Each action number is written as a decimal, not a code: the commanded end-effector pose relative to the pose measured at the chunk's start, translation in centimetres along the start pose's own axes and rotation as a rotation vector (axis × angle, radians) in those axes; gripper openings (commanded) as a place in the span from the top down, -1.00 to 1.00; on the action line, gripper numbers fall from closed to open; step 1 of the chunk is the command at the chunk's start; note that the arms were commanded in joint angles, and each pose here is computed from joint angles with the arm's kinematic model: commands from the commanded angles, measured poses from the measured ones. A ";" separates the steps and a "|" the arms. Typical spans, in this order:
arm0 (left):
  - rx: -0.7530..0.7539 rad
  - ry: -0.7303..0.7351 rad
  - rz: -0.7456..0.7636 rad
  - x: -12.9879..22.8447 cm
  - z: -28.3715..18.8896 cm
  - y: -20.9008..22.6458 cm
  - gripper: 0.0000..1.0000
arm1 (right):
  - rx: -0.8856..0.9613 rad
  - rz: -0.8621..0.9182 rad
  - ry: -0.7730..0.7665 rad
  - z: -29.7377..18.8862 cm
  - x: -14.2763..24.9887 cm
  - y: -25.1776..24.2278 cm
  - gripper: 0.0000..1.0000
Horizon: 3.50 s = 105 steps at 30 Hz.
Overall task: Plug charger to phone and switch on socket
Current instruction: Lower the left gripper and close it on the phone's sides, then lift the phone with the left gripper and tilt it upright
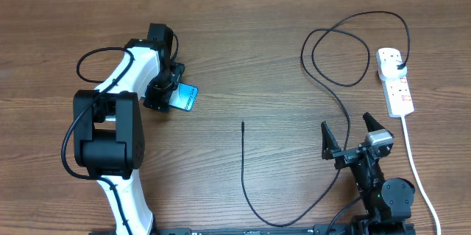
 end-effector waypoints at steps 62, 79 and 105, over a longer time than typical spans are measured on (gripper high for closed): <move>-0.072 0.028 -0.017 0.5 1.5 1.2 -0.56 | 0.009 0.007 -0.002 0.0 0.2 0.0 -1.00; -0.073 0.032 -0.017 0.5 1.5 1.2 0.14 | 0.009 0.007 -0.002 0.0 0.2 0.0 -1.00; -0.057 0.053 0.003 0.6 0.8 1.0 0.92 | 0.009 0.007 -0.002 0.0 0.2 0.0 -1.00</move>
Point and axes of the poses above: each gripper's point midway between its finger pads, its own z axis out along the fingers, its own y axis along the line the jaws close on, x = y × z, the point moved 10 cm from there along -z, back along the fingers, and after that the axes turned 13 degrees about -z, right-handed, at the moved point
